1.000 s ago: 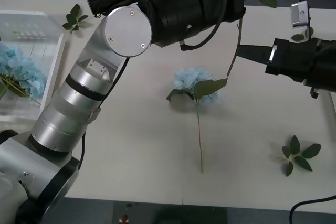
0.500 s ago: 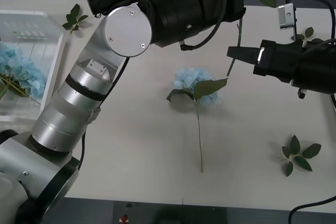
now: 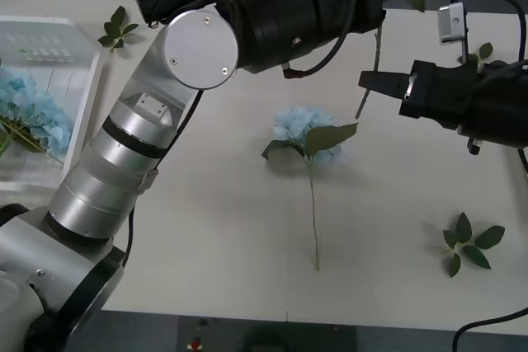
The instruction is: Put the red flowers into the right box and the blue flowers into the left box
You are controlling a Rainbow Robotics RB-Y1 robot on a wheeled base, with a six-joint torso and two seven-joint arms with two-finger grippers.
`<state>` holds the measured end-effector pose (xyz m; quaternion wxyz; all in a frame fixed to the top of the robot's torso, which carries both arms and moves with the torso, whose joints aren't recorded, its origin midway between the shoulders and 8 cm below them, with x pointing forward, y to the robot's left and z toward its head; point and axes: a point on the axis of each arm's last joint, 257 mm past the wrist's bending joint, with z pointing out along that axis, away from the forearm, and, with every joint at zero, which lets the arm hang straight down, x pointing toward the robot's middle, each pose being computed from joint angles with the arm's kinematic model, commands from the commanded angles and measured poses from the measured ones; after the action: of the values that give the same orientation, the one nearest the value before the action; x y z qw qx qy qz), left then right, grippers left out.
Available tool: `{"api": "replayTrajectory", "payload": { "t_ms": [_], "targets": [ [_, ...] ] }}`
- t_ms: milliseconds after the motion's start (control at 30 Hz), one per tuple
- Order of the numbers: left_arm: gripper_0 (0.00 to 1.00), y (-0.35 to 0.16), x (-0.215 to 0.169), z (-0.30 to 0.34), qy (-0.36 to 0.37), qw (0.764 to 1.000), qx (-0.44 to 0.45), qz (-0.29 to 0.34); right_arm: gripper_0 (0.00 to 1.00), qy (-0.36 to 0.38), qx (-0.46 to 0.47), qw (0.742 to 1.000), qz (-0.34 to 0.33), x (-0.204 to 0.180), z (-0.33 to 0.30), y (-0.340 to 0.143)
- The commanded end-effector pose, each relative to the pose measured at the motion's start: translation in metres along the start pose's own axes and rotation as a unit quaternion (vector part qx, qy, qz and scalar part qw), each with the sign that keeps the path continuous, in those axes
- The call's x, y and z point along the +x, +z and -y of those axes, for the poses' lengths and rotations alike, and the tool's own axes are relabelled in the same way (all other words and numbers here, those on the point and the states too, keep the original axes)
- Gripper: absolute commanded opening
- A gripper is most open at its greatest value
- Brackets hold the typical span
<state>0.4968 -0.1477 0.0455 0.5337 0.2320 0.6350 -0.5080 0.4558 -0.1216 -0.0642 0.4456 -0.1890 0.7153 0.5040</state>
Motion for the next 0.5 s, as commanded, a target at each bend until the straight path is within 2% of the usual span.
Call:
{"api": "replayTrajectory", "payload": {
  "t_ms": [33,267,500],
  "targets": [
    [1.0,0.0,-0.028,0.017,0.004,1.0,0.015,0.021,0.0,-0.007,-0.01,1.0,0.012,-0.011,-0.011,-0.001],
    [1.0,0.0,-0.028,0.017,0.004,1.0,0.015,0.021,0.0,-0.008,-0.005,1.0,0.016,-0.013,-0.008,-0.006],
    [1.0,0.0,-0.028,0.017,0.004,1.0,0.015,0.021,0.0,-0.007,0.042,0.999,0.005,-0.012,0.017,-0.044]
  ]
}}
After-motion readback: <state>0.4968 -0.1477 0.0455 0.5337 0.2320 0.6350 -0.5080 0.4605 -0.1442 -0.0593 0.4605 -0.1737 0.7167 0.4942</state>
